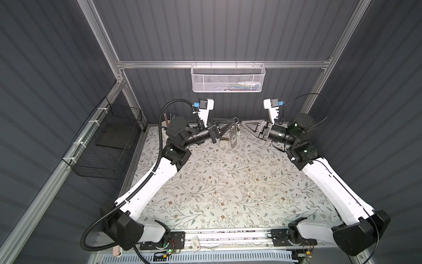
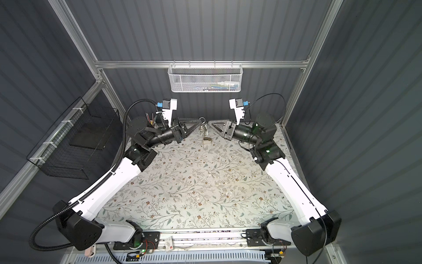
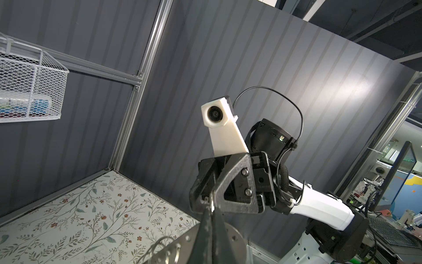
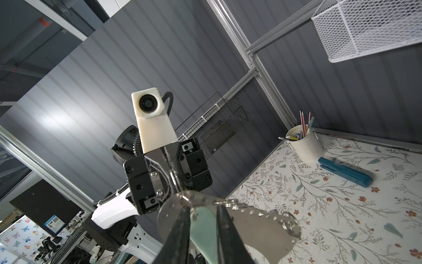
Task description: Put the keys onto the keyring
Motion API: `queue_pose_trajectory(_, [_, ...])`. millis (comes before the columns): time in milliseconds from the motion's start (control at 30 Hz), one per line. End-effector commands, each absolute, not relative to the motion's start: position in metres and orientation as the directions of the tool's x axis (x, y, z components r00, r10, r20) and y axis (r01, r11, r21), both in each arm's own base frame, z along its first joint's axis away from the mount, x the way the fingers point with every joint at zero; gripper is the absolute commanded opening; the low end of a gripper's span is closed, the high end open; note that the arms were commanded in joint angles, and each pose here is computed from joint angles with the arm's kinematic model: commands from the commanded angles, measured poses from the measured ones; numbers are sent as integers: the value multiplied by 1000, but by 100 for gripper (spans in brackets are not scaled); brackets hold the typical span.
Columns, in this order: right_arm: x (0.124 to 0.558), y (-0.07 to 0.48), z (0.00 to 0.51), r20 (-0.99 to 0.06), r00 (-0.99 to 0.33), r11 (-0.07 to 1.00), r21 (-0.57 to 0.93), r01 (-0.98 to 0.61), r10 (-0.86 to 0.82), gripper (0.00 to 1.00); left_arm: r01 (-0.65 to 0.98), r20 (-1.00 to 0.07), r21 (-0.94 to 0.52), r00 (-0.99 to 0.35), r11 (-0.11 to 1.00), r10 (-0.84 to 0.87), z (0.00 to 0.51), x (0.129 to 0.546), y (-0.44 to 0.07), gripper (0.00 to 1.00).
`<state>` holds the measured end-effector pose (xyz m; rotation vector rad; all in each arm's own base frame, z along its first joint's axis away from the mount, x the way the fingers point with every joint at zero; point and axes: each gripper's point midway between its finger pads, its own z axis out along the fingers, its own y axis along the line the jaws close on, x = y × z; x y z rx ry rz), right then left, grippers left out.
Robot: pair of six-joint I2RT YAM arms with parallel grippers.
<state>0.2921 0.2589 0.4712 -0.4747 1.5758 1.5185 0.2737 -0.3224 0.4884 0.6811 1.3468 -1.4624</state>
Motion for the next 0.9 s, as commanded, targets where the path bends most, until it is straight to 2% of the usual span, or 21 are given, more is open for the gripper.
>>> queue_pose_trajectory(0, [287,260,484,-785,-537,126,593,-795,307,24,929,-894,-362,-321,82,-312,504,268,-323,0])
queue_pose_trajectory(400, [290,269,474,-775,-568,110,613,-782,276,24,931,-895,-357,-317,79,-312,506,266,-321,0])
queue_pose_trajectory(700, [288,272,473,-772,-578,93,617,-782,263,17,930,-895,-358,-316,82,-314,506,268,-322,0])
queue_pose_trajectory(867, [287,271,472,-772,-579,95,617,-781,263,9,931,-896,-355,-315,79,-313,507,268,-322,0])
